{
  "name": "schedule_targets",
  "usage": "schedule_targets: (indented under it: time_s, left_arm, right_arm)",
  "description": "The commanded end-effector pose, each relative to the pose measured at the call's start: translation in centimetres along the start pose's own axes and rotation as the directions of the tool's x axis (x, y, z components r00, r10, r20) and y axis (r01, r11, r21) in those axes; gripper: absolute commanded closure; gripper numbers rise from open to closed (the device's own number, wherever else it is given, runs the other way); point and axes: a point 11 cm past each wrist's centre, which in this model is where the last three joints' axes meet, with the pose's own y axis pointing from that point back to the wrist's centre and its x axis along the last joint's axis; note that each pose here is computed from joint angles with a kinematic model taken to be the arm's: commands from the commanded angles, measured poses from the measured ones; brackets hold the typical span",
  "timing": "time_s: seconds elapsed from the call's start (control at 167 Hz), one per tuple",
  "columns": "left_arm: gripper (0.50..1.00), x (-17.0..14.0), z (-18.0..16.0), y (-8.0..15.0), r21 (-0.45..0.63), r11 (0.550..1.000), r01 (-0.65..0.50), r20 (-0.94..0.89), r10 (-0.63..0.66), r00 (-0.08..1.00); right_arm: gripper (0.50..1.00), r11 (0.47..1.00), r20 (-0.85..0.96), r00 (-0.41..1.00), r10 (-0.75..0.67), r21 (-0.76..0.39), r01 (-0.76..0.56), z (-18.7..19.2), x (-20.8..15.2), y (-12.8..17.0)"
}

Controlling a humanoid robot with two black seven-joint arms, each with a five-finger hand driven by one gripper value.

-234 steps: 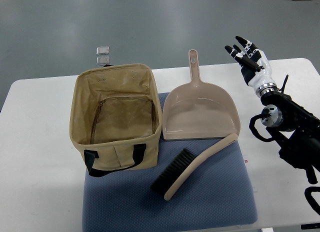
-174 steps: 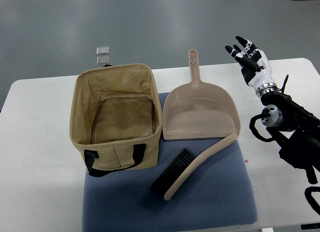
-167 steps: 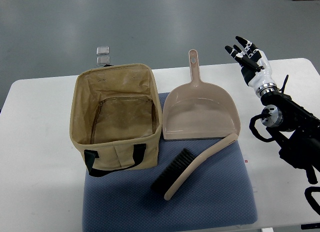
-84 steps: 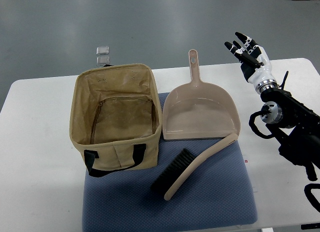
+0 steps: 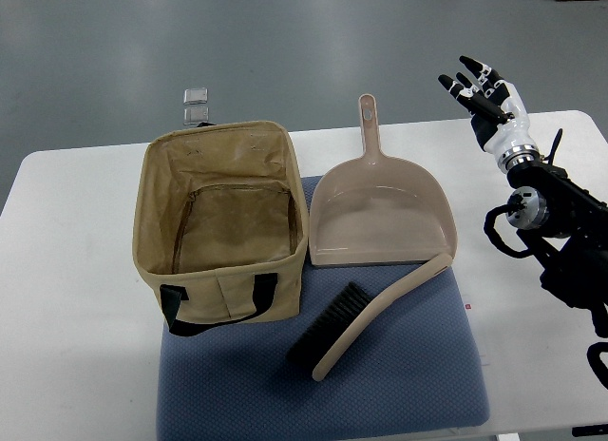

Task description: Put pink broom in yellow bag with right hand

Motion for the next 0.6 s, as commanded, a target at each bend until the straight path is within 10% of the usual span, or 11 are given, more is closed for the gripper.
schedule_targets:
  time_s: [0.0, 0.341, 0.592]
  left_arm:
    - [0.5, 0.0, 0.0, 0.0, 0.0, 1.0, 0.0, 0.0, 0.0, 1.0]
    - [0.5, 0.0, 0.0, 0.0, 0.0, 1.0, 0.0, 0.0, 0.0, 1.0]
    - [0.5, 0.0, 0.0, 0.0, 0.0, 1.0, 0.0, 0.0, 0.0, 1.0]
  right_arm:
    - [0.57, 1.0, -0.005, 1.0, -0.003, 0.001, 0.003, -0.1, -0.1, 0.0]
    - [0.57, 0.97, -0.406, 0.882, -0.24, -0.075, 0.23, -3.1, -1.7, -0.5]
    - [0.57, 0.828, -0.699, 0.497, -0.515, -0.254, 0.501, -4.8, -4.0, 2.0]
